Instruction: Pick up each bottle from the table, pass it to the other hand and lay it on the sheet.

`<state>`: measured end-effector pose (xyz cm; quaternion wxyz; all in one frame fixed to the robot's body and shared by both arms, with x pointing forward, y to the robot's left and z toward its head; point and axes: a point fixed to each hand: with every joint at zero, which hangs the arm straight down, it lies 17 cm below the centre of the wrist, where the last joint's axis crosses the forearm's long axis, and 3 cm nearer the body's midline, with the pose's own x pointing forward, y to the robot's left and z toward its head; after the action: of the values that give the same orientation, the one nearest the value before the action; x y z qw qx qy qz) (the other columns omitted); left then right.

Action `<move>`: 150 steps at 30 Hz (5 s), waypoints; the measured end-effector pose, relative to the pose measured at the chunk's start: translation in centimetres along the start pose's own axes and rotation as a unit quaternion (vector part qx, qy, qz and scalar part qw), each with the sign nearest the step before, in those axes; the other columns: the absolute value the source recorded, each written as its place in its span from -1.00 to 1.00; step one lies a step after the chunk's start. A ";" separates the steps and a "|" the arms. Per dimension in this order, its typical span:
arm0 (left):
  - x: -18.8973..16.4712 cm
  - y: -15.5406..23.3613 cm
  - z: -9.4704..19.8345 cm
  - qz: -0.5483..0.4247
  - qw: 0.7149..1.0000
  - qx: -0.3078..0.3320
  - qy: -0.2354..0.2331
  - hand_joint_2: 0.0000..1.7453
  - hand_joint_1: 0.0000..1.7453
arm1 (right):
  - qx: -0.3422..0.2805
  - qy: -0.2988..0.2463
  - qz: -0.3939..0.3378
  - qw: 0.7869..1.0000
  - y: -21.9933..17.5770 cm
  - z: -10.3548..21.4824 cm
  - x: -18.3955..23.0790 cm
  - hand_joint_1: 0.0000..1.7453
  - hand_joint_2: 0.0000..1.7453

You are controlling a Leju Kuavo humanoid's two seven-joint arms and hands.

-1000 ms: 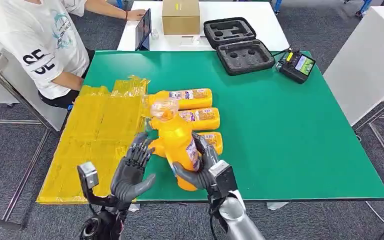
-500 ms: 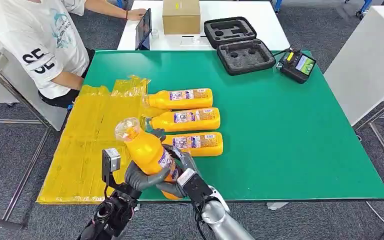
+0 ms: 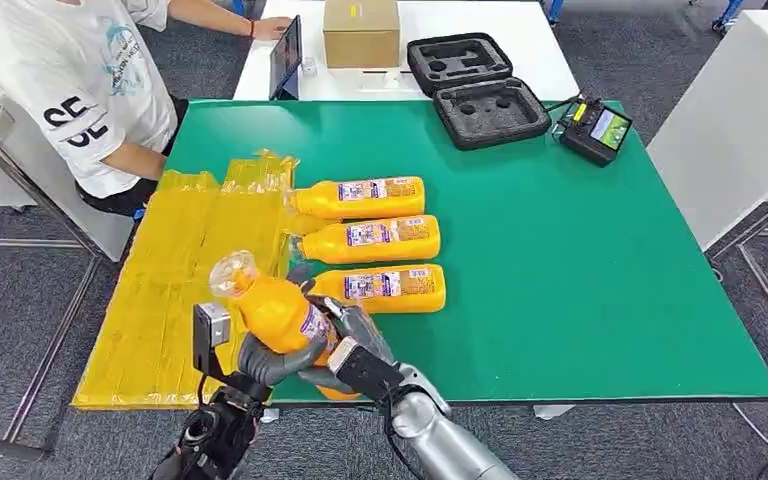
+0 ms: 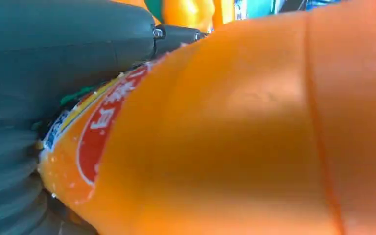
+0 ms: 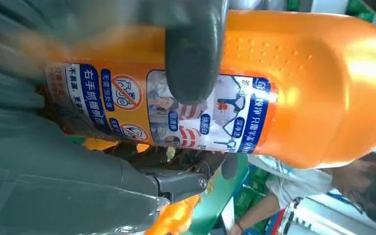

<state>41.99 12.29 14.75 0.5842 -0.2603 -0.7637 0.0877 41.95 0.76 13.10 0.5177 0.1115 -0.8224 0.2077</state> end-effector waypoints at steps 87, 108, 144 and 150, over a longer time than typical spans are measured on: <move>16.3 10.8 -4.0 -0.563 0.777 0.192 -0.208 1.00 1.00 | -0.283 -0.287 0.355 0.844 -11.4 2.9 23.8 -1.00 -1.00; 1.3 21.0 -8.1 -0.864 0.491 -0.060 0.097 1.00 1.00 | -0.263 -0.281 0.294 0.875 -9.6 1.8 22.4 -1.00 -1.00; -3.7 21.7 -6.3 -0.616 0.729 -0.149 0.258 -1.00 -1.00 | -0.245 -0.247 0.256 0.902 -8.5 1.4 19.4 -1.00 -1.00; -3.5 19.4 -6.9 -0.517 0.804 -0.150 0.251 -1.00 -1.00 | -0.244 -0.240 0.259 0.903 -8.5 1.5 18.8 -1.00 -1.00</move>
<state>54.81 25.81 5.35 0.6679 0.0761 -0.6153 -0.4117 35.85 -6.89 31.29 0.2435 -0.1889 -0.9466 0.0948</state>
